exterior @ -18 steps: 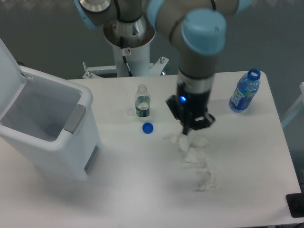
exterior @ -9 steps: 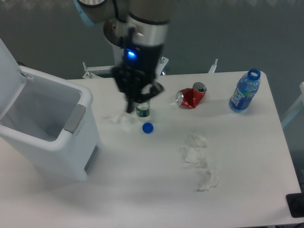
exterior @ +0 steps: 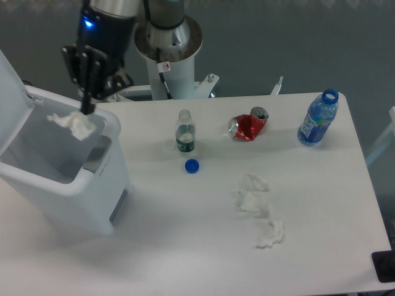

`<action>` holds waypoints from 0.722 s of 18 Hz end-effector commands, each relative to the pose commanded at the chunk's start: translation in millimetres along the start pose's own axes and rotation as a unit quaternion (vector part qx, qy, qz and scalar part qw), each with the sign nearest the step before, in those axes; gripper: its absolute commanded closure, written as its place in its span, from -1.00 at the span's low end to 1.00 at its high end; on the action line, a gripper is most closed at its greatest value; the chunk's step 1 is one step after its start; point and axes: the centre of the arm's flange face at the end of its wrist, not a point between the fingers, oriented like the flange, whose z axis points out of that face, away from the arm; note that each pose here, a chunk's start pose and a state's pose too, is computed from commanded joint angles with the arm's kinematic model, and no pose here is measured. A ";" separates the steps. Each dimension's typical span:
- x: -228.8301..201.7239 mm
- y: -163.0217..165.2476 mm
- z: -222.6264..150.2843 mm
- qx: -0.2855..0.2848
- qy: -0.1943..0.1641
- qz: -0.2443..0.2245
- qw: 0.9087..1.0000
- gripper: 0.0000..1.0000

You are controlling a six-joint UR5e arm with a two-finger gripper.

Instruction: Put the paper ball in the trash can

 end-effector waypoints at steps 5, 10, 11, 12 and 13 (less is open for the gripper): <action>-5.8 1.4 22.3 -0.007 0.013 -0.001 1.000 -1.00; -7.3 -3.0 12.1 0.006 -0.009 0.010 1.000 -1.00; -9.4 -4.3 11.4 0.004 -0.013 0.013 1.000 -1.00; -13.0 -3.4 9.0 0.001 -0.024 0.017 1.000 -1.00; -22.1 1.9 5.6 -0.010 -0.039 0.026 0.999 -1.00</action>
